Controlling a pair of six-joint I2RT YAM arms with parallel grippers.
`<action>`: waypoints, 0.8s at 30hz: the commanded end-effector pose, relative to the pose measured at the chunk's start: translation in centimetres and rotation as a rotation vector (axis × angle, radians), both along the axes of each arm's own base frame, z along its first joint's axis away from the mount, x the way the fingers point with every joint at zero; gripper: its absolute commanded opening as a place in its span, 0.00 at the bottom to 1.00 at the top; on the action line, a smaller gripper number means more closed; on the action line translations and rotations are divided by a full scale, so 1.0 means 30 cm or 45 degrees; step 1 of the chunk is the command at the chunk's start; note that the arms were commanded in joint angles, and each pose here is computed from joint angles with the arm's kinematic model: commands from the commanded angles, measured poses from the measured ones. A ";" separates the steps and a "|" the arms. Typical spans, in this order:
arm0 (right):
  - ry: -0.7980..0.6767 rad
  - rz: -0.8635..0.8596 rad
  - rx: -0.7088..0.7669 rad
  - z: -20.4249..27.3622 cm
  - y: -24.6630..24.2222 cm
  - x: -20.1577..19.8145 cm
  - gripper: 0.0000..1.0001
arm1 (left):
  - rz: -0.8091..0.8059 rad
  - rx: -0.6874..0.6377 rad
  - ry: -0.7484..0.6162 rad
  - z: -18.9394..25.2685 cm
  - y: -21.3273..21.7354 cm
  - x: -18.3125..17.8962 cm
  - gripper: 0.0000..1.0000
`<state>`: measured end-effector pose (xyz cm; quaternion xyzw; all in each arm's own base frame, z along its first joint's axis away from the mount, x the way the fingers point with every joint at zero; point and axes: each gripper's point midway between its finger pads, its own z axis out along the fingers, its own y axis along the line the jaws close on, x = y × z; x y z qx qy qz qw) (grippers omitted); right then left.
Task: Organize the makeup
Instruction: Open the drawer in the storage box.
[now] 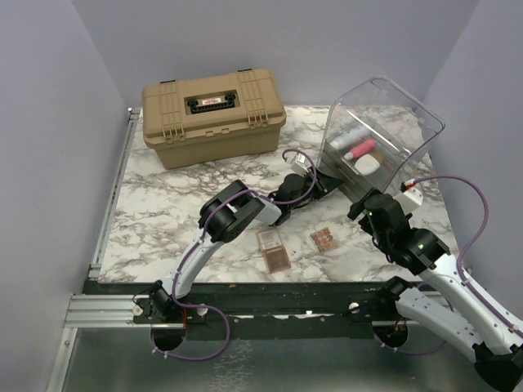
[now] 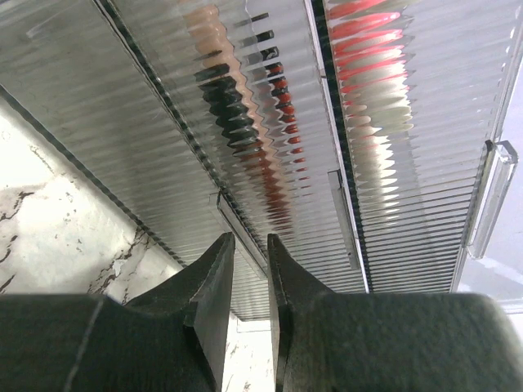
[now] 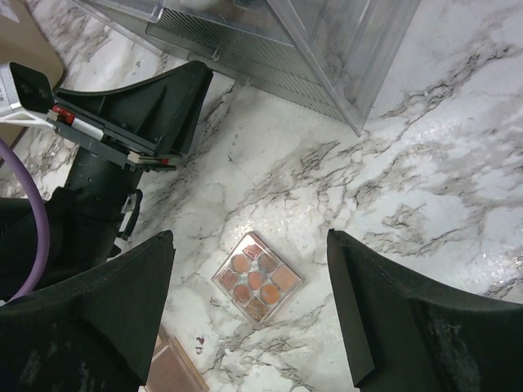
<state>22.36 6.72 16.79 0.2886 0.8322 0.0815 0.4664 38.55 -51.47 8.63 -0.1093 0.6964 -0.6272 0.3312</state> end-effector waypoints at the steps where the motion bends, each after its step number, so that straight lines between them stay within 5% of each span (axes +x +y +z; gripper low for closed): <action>1: -0.013 -0.007 -0.012 0.022 -0.010 -0.001 0.81 | -0.017 0.017 -0.010 -0.018 -0.017 0.002 0.25; 24: -0.006 -0.004 -0.005 0.020 -0.004 0.000 0.81 | 0.062 0.085 0.028 -0.046 0.028 -0.002 0.33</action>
